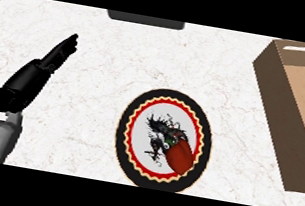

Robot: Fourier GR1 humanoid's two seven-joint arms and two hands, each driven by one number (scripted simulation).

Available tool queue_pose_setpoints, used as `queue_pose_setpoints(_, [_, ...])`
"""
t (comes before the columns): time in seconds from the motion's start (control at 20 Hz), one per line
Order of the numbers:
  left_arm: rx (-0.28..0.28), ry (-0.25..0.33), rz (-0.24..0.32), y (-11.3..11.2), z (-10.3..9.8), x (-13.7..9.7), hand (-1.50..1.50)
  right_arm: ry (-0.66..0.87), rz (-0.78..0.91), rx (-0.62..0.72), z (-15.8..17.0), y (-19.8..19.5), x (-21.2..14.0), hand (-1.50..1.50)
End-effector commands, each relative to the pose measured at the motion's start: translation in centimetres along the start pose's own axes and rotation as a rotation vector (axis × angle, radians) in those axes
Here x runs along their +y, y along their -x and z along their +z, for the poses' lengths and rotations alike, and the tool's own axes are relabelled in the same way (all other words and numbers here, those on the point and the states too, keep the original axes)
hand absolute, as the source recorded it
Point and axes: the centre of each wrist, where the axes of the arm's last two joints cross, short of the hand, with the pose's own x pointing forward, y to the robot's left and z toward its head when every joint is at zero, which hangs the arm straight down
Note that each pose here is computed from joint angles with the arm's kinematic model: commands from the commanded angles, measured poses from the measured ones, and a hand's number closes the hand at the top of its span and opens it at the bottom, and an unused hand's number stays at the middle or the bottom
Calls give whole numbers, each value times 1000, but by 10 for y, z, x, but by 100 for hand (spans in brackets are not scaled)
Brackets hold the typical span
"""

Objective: Pick the cupcake from the plate and place it in the cardboard box

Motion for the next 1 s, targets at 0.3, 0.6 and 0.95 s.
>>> queue_pose_setpoints(0.3, [11,-7,4,6,-1,1,0,44,-249,-305,7,29,7,-150])
queue_pose_setpoints(0.6, [10,2,7,6,7,-3,0,265,-941,-310,11,34,-32,-150])
queue_pose_setpoints(0.95, [-7,7,-9,-6,6,13,0,383,-1173,-222,2,109,-22,-150])
